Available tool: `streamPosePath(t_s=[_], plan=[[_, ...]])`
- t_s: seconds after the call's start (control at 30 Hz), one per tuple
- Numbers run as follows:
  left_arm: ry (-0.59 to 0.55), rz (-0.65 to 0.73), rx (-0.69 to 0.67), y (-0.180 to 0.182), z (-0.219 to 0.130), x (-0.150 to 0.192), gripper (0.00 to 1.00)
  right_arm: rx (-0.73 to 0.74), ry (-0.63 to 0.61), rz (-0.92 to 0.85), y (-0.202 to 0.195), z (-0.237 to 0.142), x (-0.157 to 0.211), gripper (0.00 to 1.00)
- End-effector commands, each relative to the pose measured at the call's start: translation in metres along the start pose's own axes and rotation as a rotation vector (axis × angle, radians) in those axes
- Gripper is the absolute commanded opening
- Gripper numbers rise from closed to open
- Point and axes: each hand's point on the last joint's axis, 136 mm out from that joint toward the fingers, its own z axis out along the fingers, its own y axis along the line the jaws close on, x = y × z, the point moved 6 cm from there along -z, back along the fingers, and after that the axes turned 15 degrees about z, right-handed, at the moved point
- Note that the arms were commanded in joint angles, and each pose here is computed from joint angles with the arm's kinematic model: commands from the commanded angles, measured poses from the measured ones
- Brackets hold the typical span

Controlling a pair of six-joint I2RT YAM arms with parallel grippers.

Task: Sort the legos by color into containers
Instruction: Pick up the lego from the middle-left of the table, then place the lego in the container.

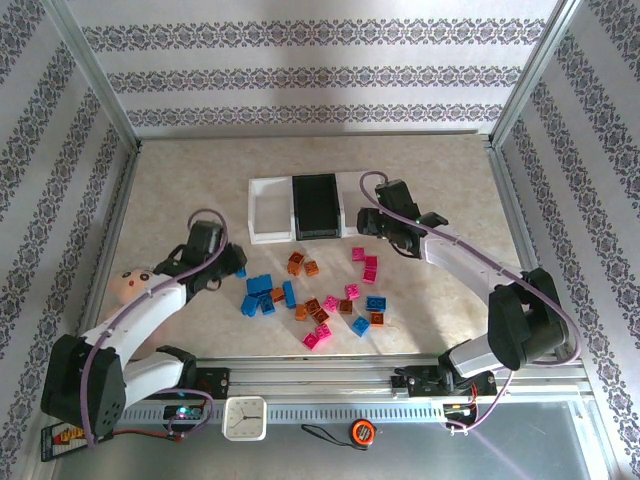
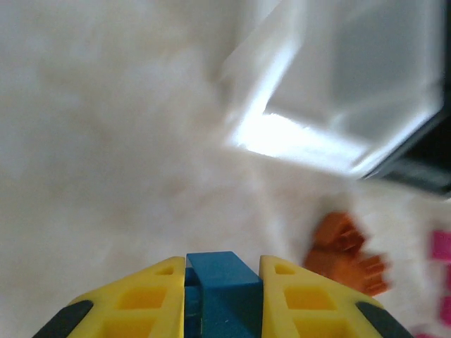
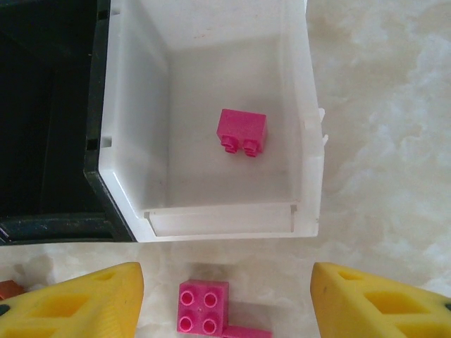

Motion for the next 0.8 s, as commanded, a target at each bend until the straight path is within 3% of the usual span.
streamPosePath(t_s=[0.0, 0.27, 0.5, 0.63, 0.77], plan=[[-0.038, 0.054, 0.050, -0.021, 0.003, -0.034, 0.21, -0.008, -0.009, 0.026, -0.006, -0.007, 0.004, 0.64], [-0.070, 0.120, 0.074, -0.064, 0.062, -0.095, 0.20, 0.011, 0.020, 0.033, -0.020, -0.012, 0.022, 0.64], [-0.019, 0.150, -0.004, -0.068, 0.112, -0.119, 0.20, 0.013, 0.052, 0.021, -0.027, -0.019, 0.041, 0.65], [-0.025, 0.154, 0.014, -0.075, 0.114, -0.131, 0.38, 0.002, 0.077, 0.019, -0.030, -0.024, 0.051, 0.67], [-0.090, 0.160, 0.052, -0.085, 0.088, -0.148, 0.55, 0.006, 0.090, 0.011, -0.034, -0.027, 0.057, 0.67]])
